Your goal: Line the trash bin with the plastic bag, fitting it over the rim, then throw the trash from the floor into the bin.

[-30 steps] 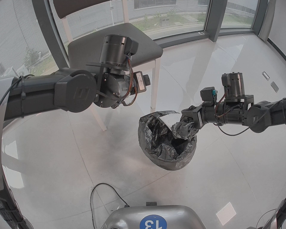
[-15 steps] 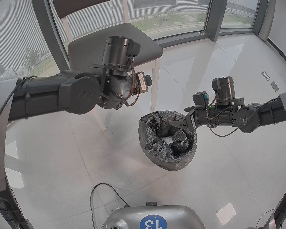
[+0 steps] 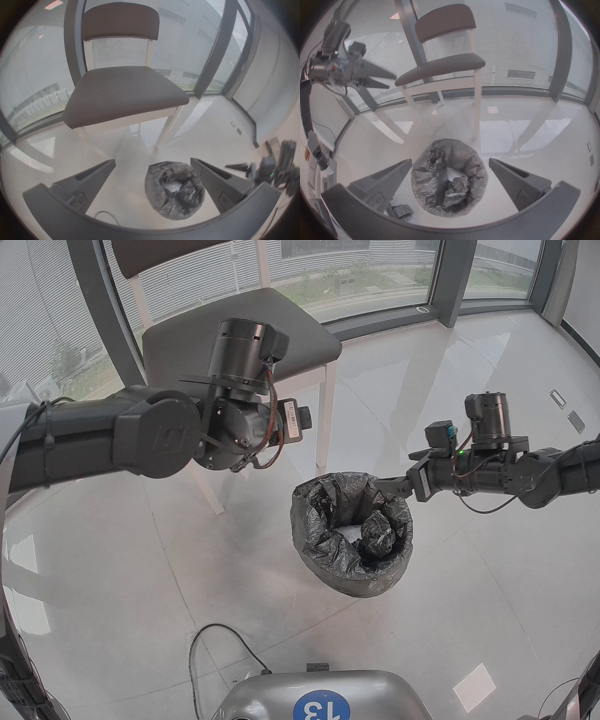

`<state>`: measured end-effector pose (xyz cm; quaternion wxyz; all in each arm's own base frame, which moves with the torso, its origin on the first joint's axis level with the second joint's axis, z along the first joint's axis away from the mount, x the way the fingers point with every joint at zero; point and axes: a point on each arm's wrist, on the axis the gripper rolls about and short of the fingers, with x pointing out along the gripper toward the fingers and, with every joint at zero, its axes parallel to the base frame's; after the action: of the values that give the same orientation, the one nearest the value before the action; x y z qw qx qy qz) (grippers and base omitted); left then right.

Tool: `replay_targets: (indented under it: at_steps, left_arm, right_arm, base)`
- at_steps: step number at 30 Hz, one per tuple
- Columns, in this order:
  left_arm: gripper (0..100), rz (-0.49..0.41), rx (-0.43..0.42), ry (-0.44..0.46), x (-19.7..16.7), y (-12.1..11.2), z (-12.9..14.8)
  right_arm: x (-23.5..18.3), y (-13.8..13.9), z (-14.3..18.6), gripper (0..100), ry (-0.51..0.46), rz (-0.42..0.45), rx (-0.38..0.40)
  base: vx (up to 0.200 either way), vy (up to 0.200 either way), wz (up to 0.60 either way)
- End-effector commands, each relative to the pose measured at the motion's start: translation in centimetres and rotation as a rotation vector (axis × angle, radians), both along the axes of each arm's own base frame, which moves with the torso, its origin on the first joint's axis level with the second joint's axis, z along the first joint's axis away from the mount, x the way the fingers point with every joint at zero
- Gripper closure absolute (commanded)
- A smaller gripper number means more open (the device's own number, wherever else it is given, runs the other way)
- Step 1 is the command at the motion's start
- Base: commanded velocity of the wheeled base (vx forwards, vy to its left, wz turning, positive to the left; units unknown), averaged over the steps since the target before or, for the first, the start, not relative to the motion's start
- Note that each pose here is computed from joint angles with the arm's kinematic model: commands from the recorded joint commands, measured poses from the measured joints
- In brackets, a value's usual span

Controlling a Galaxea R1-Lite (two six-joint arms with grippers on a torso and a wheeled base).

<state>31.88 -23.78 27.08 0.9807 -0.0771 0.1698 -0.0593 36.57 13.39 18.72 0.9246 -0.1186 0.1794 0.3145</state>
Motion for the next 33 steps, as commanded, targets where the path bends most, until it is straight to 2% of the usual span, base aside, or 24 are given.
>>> replay_targets:
  at_steps: [1,4,5,6,7,8,9,10,11,13,14,16,19,21,24,25,28,30,33]
  left_arm:
    - [0,0.039,0.114,0.025,-1.8,3.5,1.8]
    - [0,0.080,0.122,0.028,-3.3,5.6,3.5]
    - [0,0.081,0.122,0.028,-3.5,5.8,3.6]
    - [0,0.102,0.129,0.039,-4.7,7.5,4.3]
    - [0,0.108,0.127,0.036,-5.5,8.3,4.7]
    - [0,0.108,0.127,0.036,-5.5,8.3,4.7]
    - [0,0.119,0.118,0.027,-7.4,10.0,5.4]
    - [0,0.119,0.118,0.027,-7.4,10.0,5.4]
    - [0,0.148,0.120,0.028,-9.6,12.0,5.4]
    - [0,0.188,0.122,0.028,-11.7,14.3,5.1]
    - [0,0.188,0.122,0.028,-11.7,14.3,5.1]
    - [0,0.284,0.132,0.007,-15.2,18.2,4.9]
    - [0,0.385,0.162,-0.037,-19.1,21.5,4.6]
    - [0,0.406,0.173,-0.075,-22.2,22.6,4.2]
    - [0,0.390,0.182,-0.135,-26.4,23.5,3.0]
    - [0,0.383,0.203,-0.155,-28.2,24.0,2.0]
    - [0,0.396,0.229,-0.174,-30.5,24.6,0.2]
    - [0,0.434,0.235,-0.188,-32.1,25.0,-1.2]
    - [0,0.536,0.261,-0.142,-34.9,25.2,-4.3]
  right_arm:
    - [-3.9,-5.3,4.9,0,-0.085,-0.144,0.000]
    - [-6.8,-7.5,6.3,0,-0.123,-0.298,-0.039]
    - [-7.0,-7.7,6.4,0,-0.126,-0.307,-0.041]
    - [-9.3,-8.8,7.2,0,-0.159,-0.399,-0.061]
    - [-10.6,-9.2,7.6,0,-0.174,-0.424,-0.064]
    - [-10.6,-9.2,7.6,0,-0.174,-0.424,-0.064]
    - [-13.6,-10.1,8.1,0,-0.192,-0.468,-0.068]
    - [-13.6,-10.1,8.1,0,-0.192,-0.468,-0.068]
    - [-17.2,-11.0,8.3,0,-0.204,-0.491,-0.067]
    - [-20.6,-11.5,8.2,0,-0.220,-0.499,-0.060]
    - [-20.6,-11.5,8.2,0,-0.220,-0.499,-0.060]
    - [-25.0,-12.4,7.2,0,-0.240,-0.537,-0.047]
    - [-28.5,-13.2,5.4,0,-0.261,-0.594,-0.046]
    - [-30.7,-13.5,4.1,0,-0.287,-0.638,-0.042]
    - [-33.4,-13.7,2.3,0,-0.317,-0.693,-0.039]
    - [-34.6,-13.6,1.5,0,-0.325,-0.698,-0.035]
    - [-36.1,-13.5,0.1,0,-0.322,-0.698,-0.010]
    - [-36.8,-13.4,-1.2,0,-0.304,-0.701,0.033]
    - [-37.1,-13.4,-4.0,0,-0.235,-0.718,0.113]
  base:
    - [0.000,0.000,0.00]
    - [0.000,0.000,0.00]
    - [0.000,0.000,0.00]
    - [0.000,0.000,0.00]
    - [0.000,0.000,0.00]
    - [0.000,0.000,0.00]
    - [0.000,0.000,0.00]
    - [0.000,0.000,0.00]
    - [0.000,0.000,0.00]
    - [0.000,0.000,0.00]
    - [0.000,0.000,0.00]
    - [0.000,0.000,0.00]
    - [0.000,0.000,0.00]
    - [0.000,0.000,0.00]
    - [0.000,0.000,0.00]
    - [0.000,0.000,0.00]
    - [0.000,0.000,0.00]
    - [0.000,0.000,0.00]
    - [0.000,0.000,0.00]
